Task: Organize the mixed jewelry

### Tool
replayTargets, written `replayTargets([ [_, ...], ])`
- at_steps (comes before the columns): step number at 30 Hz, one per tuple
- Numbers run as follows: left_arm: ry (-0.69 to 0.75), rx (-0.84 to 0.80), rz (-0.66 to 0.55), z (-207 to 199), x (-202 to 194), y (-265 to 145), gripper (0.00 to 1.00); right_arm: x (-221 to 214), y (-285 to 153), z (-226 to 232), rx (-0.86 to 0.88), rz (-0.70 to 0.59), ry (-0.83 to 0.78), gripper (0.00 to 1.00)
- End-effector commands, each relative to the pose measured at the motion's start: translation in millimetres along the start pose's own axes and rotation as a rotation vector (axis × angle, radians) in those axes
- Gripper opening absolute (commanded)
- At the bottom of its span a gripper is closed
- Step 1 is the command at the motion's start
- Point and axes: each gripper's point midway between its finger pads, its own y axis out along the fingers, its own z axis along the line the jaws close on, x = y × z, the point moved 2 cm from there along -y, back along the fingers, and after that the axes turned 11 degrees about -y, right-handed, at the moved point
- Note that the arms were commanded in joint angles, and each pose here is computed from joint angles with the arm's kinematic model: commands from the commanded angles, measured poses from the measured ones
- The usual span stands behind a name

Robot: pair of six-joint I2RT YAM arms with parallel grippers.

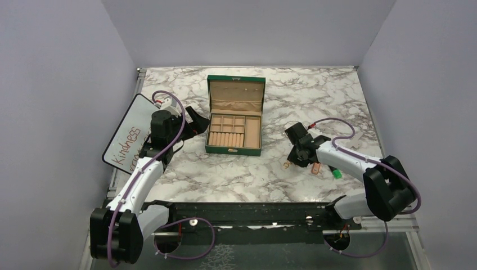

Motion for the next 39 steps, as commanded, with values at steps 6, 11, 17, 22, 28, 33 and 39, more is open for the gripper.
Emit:
replayTargets([
  [6, 0.013, -0.043, -0.019, -9.4, 3.2, -2.6, 0.97, 1.4, 9.4, 1.0, -0.033, 0.012, 0.009, 0.26],
  [11, 0.015, -0.043, -0.021, -9.7, 3.9, -2.6, 0.97, -3.8, 10.7, -1.1, -0.038, 0.035, -0.012, 0.25],
  [17, 0.021, -0.069, -0.011, -14.3, 2.9, -2.6, 0.97, -6.4, 13.2, -1.4, -0.042, 0.054, -0.048, 0.13],
  [22, 0.035, -0.121, 0.032, -25.6, -0.7, -2.6, 0.96, 4.2, 7.1, 1.7, -0.016, 0.004, -0.056, 0.04],
  [28, 0.053, -0.208, 0.158, -54.7, -22.1, 6.3, 0.99, 22.8, -5.2, 7.9, 0.048, -0.102, -0.047, 0.01],
  [33, 0.096, -0.260, 0.268, -96.7, -64.8, 19.9, 0.99, 30.5, -15.9, 15.0, 0.162, -0.192, -0.072, 0.01],
  [39, 0.024, -0.313, 0.478, -134.4, -126.9, 38.6, 0.95, 35.0, -37.5, 33.6, 0.393, -0.319, -0.195, 0.01],
])
